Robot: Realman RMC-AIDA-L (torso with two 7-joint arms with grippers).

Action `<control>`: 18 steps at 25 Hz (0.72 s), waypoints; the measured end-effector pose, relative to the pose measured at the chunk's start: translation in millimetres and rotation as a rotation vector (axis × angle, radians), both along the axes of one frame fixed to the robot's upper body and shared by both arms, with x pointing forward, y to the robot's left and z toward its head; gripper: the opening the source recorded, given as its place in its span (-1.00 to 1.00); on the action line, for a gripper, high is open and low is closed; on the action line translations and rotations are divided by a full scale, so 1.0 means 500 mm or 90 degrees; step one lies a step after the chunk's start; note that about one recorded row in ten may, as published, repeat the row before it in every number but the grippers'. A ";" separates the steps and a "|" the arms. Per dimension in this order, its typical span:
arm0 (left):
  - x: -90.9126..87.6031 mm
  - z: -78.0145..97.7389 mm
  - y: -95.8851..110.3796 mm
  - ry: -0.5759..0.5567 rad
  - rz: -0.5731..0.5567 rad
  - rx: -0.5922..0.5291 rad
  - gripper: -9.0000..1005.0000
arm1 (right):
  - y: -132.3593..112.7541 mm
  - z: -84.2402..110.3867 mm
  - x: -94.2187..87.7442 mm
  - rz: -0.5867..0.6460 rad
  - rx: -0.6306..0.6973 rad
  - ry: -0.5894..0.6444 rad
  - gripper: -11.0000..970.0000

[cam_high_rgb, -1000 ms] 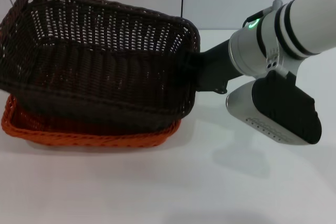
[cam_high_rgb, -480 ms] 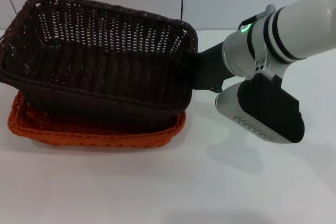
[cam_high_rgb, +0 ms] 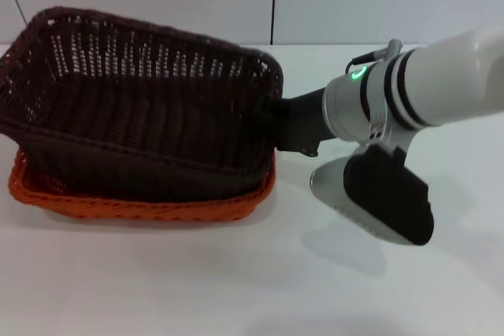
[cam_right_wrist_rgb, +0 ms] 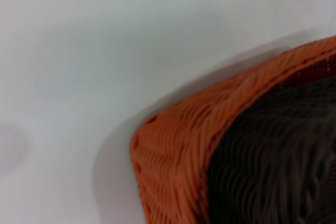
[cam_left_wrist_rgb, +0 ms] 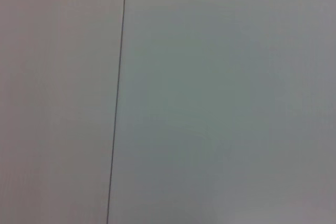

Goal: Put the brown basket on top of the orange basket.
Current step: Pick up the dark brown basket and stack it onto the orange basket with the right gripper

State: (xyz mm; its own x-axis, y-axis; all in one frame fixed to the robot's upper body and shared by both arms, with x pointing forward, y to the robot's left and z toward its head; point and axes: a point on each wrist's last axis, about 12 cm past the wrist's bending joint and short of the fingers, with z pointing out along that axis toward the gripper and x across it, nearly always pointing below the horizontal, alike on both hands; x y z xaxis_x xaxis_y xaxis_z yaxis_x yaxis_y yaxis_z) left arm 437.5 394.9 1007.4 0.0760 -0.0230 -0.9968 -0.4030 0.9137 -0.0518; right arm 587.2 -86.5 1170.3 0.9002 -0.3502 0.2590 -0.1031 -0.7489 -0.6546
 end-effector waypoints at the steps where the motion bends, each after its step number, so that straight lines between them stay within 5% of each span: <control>1: 0.000 0.000 0.000 0.000 0.000 0.000 0.55 | 0.000 -0.005 -0.002 0.000 -0.001 -0.006 -0.72; 10: 0.000 -0.002 -0.002 0.004 -0.002 0.001 0.55 | -0.022 -0.009 -0.028 -0.022 0.033 -0.022 -0.37; 18: 0.000 -0.004 -0.003 0.007 -0.002 0.000 0.55 | -0.040 -0.052 -0.037 -0.073 0.073 -0.046 -0.09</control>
